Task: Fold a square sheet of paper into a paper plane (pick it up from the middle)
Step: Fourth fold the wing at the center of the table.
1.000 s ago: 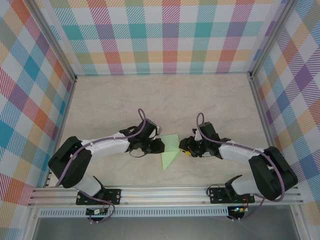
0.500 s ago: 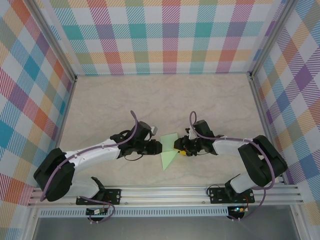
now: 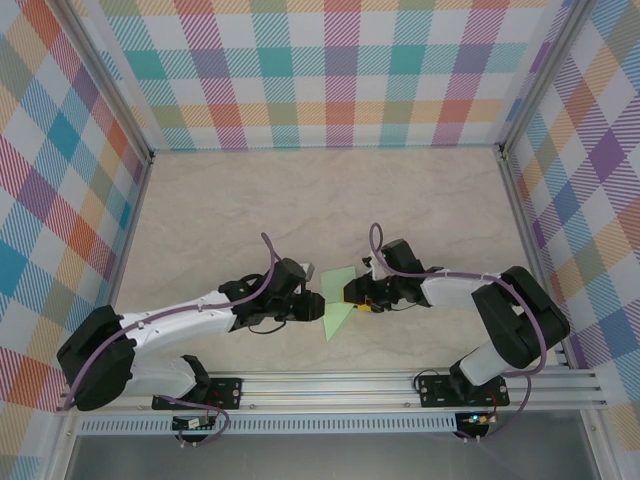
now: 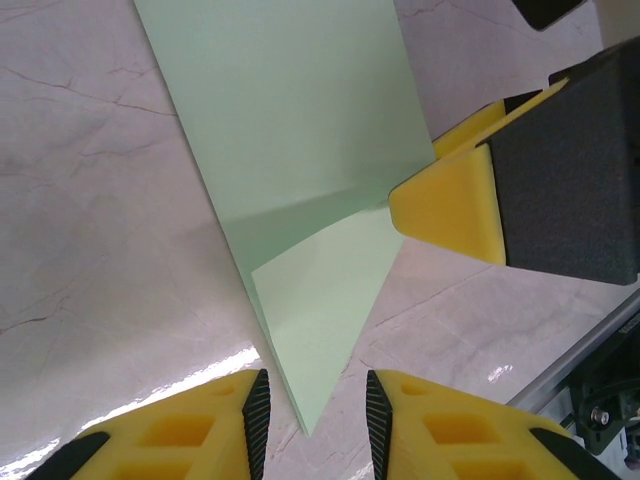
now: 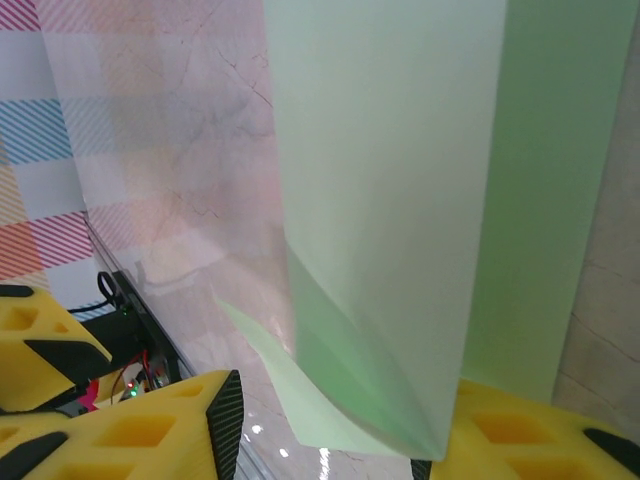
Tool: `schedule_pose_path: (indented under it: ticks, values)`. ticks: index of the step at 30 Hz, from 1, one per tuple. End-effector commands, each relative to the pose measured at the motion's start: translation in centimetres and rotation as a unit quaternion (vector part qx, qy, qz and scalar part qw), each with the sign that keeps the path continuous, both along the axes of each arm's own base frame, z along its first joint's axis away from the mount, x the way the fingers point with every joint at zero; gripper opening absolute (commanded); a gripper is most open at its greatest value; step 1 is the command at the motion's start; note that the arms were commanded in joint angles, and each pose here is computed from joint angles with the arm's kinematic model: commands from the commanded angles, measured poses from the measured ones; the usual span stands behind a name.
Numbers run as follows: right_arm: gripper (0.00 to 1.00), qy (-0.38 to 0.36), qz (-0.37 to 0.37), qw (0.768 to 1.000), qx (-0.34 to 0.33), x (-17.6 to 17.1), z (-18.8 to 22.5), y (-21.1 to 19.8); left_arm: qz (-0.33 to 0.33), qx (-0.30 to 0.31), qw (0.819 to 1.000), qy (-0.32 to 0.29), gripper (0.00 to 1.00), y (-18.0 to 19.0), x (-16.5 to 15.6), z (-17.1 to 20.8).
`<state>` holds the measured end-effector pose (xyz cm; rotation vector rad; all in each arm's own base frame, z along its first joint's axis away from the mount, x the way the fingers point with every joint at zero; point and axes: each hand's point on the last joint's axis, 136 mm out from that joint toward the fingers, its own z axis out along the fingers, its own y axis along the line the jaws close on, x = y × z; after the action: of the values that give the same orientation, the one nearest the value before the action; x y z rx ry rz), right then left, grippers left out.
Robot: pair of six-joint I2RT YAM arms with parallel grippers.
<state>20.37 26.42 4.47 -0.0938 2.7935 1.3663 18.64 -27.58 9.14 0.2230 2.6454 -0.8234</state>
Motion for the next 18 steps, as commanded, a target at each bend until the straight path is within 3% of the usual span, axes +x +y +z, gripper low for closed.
schedule_pose_path:
  ticks: [1, 9, 18]
  values:
    - [0.47, -0.029, 0.044, 0.999, 0.004, 0.0, 0.5, 0.5, 0.011, 0.007, 1.000, -0.008, 0.33, 0.6, -0.1, 0.1]
    - [0.40, -0.039, 0.060, 0.997, 0.010, 0.2, 0.4, 1.1, 0.016, 0.009, 1.000, -0.013, 0.33, 0.8, 0.1, 0.4]
    - [0.24, -0.031, 0.056, 0.998, 0.003, 0.4, -0.2, 1.3, 0.019, 0.017, 1.000, -0.014, 0.33, 1.2, 0.1, 0.3]
